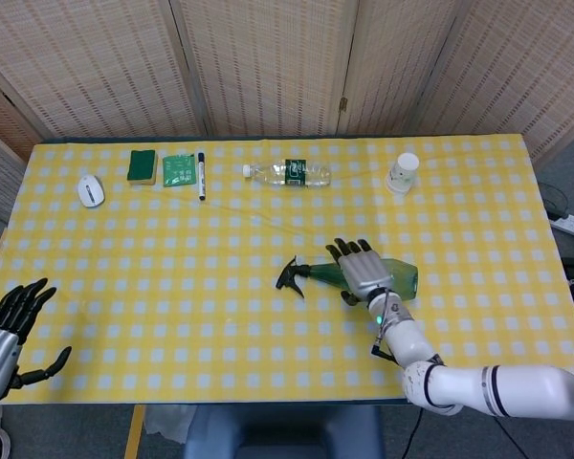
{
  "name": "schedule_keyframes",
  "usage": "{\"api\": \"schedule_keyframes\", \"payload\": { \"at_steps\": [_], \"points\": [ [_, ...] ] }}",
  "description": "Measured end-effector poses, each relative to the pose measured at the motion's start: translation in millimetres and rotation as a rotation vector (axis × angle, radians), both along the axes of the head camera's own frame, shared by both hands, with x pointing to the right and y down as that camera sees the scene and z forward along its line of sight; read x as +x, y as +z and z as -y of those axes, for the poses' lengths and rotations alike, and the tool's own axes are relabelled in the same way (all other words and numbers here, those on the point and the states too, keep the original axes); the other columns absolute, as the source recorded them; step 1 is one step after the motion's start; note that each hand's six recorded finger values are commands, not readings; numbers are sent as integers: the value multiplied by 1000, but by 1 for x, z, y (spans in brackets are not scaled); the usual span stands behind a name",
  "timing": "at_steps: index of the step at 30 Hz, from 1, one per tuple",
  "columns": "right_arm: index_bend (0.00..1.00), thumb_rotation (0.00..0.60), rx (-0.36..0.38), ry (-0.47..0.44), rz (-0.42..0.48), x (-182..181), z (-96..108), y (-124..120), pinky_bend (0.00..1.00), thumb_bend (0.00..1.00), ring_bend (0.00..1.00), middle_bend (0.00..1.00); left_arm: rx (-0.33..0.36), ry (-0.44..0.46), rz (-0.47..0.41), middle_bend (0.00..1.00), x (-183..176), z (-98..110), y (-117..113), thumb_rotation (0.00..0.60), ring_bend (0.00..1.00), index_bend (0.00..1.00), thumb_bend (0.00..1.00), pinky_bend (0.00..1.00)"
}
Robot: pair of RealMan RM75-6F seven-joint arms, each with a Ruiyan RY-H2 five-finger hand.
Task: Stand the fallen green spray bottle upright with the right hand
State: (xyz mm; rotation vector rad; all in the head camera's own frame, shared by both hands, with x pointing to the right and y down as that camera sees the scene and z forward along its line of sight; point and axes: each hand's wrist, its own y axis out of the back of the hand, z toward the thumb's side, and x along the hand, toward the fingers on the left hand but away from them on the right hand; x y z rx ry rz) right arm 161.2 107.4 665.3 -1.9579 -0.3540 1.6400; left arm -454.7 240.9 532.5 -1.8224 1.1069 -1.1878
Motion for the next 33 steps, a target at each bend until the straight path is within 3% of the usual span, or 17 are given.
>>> {"api": "schedule_keyframes", "payload": {
  "at_steps": [7, 16, 27, 29, 31, 33],
  "points": [
    [0, 600, 22, -45, -100, -21, -3, 21, 0, 400, 86, 51, 11, 2, -15, 55, -2, -2, -5, 305, 0, 0, 376, 0],
    [0, 600, 30, -48, -202, -14, -2, 39, 0, 400, 94, 75, 19, 5, -34, 54, -3, -3, -10, 303, 0, 0, 418, 0],
    [7, 600, 26, -61, -240, -16, 0, 61, 0, 400, 120, 112, 28, 1, -48, 54, -5, -3, -13, 304, 0, 0, 421, 0],
    [86, 600, 33, -67, -237, -19, 0, 63, 0, 399, 157, 170, 29, 0, -51, 55, -5, -3, -13, 306, 0, 0, 421, 0],
    [247, 600, 49, -72, -228, -22, 1, 63, 9, 400, 226, 277, 29, -1, -52, 55, -6, -3, -14, 308, 0, 0, 421, 0],
    [342, 600, 70, -76, -221, -24, 3, 63, 56, 400, 285, 357, 30, -3, -53, 55, -7, -3, -14, 308, 0, 0, 421, 0]
  ]
}}
